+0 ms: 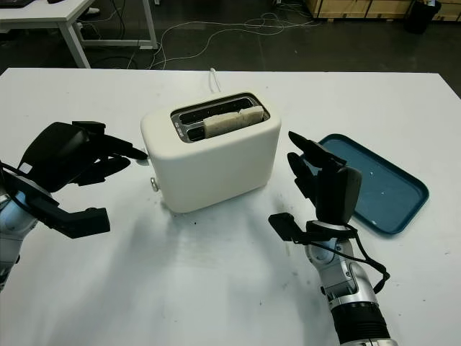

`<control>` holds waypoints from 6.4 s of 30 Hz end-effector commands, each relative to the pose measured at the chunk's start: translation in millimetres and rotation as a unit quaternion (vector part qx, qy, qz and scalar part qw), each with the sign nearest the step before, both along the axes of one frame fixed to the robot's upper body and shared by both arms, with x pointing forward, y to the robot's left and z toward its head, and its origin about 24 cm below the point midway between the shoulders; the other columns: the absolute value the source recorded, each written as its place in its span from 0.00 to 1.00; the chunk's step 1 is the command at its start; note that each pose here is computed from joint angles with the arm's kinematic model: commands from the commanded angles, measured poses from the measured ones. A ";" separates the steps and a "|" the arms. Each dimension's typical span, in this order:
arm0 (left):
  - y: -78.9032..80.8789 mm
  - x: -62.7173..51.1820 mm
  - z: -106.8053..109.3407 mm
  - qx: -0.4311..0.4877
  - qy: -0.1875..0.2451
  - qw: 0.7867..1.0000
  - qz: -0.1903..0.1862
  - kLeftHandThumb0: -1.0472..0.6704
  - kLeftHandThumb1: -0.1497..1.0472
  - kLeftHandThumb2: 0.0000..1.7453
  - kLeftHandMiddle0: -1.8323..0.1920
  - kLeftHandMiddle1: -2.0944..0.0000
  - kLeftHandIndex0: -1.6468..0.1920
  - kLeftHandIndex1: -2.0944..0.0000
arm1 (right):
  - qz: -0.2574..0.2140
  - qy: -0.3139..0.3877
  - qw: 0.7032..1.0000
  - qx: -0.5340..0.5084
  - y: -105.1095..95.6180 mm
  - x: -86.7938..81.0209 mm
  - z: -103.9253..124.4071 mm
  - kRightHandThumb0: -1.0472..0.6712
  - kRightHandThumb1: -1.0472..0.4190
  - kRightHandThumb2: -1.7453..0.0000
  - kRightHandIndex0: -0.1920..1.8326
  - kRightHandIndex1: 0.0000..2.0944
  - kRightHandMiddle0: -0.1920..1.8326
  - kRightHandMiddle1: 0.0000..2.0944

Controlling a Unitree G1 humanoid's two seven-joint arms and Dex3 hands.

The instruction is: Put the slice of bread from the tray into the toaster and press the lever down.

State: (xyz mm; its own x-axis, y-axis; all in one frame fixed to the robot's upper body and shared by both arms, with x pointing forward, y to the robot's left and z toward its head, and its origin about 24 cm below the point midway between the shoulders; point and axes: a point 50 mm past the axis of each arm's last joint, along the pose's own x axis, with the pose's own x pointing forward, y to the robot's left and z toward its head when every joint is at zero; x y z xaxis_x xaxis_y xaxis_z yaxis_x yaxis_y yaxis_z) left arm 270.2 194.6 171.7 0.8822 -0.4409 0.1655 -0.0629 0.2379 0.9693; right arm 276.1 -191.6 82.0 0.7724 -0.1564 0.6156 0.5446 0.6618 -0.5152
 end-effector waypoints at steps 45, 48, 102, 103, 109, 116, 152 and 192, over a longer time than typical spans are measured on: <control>-44.9 -21.8 -187.0 0.029 0.273 0.960 0.058 0.48 0.89 0.13 0.60 0.32 0.31 0.94 | 0.001 -0.029 0.999 -0.045 -18.3 -10.3 5.5 0.44 0.09 0.95 0.66 0.01 0.59 0.00; -47.3 -19.7 -186.6 0.032 0.278 0.958 0.058 0.47 0.89 0.16 0.60 0.39 0.32 0.95 | -0.001 -0.029 0.999 -0.045 -18.3 -9.7 5.5 0.44 0.09 0.95 0.66 0.01 0.59 0.00; -42.5 14.4 -107.5 0.092 0.192 0.976 0.035 0.44 0.89 0.23 0.61 0.21 0.55 0.37 | 0.000 -0.031 0.998 -0.047 -18.7 -8.7 8.5 0.44 0.09 0.95 0.67 0.00 0.59 0.00; -42.4 14.4 -107.4 0.095 0.192 0.976 0.034 0.43 0.89 0.22 0.60 0.21 0.55 0.36 | 0.001 -0.032 0.998 -0.045 -18.7 -8.7 8.5 0.44 0.09 0.95 0.67 0.00 0.59 0.00; -42.2 14.4 -107.1 0.099 0.200 0.974 0.035 0.43 0.89 0.23 0.59 0.27 0.53 0.46 | 0.002 -0.032 0.998 -0.046 -18.5 -8.8 8.7 0.44 0.09 0.95 0.67 0.00 0.59 0.00; -45.4 13.4 -112.7 0.110 0.205 0.972 0.030 0.43 0.89 0.23 0.59 0.29 0.53 0.48 | 0.003 -0.028 0.999 -0.046 -18.7 -9.7 8.1 0.44 0.09 0.94 0.67 0.00 0.59 0.00; 61.5 -12.0 23.5 -0.057 -0.014 0.985 0.164 0.17 0.89 0.07 0.65 0.53 0.53 0.87 | 0.100 0.174 0.979 -0.032 -87.0 11.0 91.1 0.30 0.12 1.00 0.54 0.00 0.47 0.00; 44.1 9.5 26.3 -0.090 -0.027 0.982 0.165 0.19 0.89 0.13 0.67 0.67 0.51 0.98 | 0.158 0.218 0.956 -0.117 -49.4 42.5 103.9 0.25 0.13 1.00 0.48 0.01 0.44 0.00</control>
